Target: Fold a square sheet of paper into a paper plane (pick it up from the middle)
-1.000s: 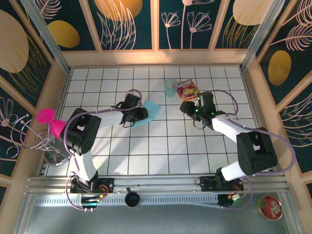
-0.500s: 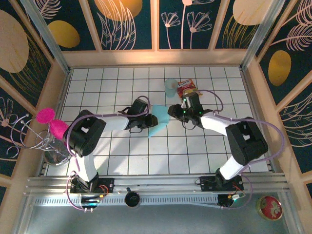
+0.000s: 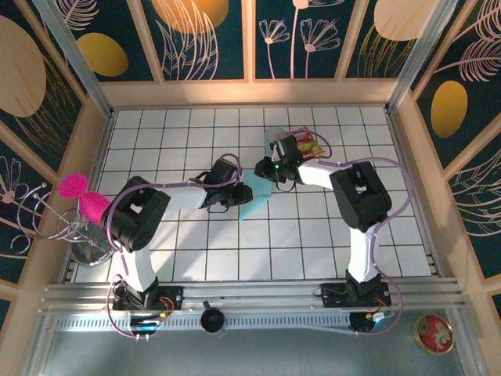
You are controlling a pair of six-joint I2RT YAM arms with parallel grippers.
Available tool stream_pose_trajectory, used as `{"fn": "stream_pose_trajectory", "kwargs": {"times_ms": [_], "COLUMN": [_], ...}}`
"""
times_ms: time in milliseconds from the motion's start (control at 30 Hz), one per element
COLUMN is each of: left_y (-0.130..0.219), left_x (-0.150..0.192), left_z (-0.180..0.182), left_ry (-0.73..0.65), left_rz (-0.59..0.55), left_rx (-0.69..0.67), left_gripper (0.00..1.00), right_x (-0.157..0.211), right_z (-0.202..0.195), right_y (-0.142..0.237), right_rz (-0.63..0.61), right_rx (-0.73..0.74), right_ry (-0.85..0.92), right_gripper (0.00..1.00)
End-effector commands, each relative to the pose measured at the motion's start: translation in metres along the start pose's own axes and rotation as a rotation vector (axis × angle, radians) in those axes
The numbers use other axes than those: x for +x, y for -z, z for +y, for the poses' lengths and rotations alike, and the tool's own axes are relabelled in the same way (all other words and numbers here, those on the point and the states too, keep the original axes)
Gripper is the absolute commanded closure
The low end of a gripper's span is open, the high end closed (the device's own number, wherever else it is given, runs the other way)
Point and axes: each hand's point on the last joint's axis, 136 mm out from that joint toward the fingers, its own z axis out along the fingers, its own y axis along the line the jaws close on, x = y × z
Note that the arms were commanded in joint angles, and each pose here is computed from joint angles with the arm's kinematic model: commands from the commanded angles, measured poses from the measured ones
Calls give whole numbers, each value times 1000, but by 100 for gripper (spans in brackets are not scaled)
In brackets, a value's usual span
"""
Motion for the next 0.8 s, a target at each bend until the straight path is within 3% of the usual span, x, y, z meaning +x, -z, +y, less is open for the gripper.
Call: {"fn": "stream_pose_trajectory", "kwargs": {"times_ms": [0,400,767], "left_y": [7,41,50], "left_x": [-6,1,25], "left_z": [-4,-28,-56], "left_ry": [10,94,188], "left_rz": [-27,-81,-67], "left_rx": [11,106,265], "left_gripper": [75,72,77], "right_x": [8,43,51], "right_z": [-23,-82,-90], "right_y": [-10,25,42], "right_rz": [35,-23,-89], "right_rx": [116,366,392], "right_ry": [15,-218,-368], "right_gripper": [77,77,78]}}
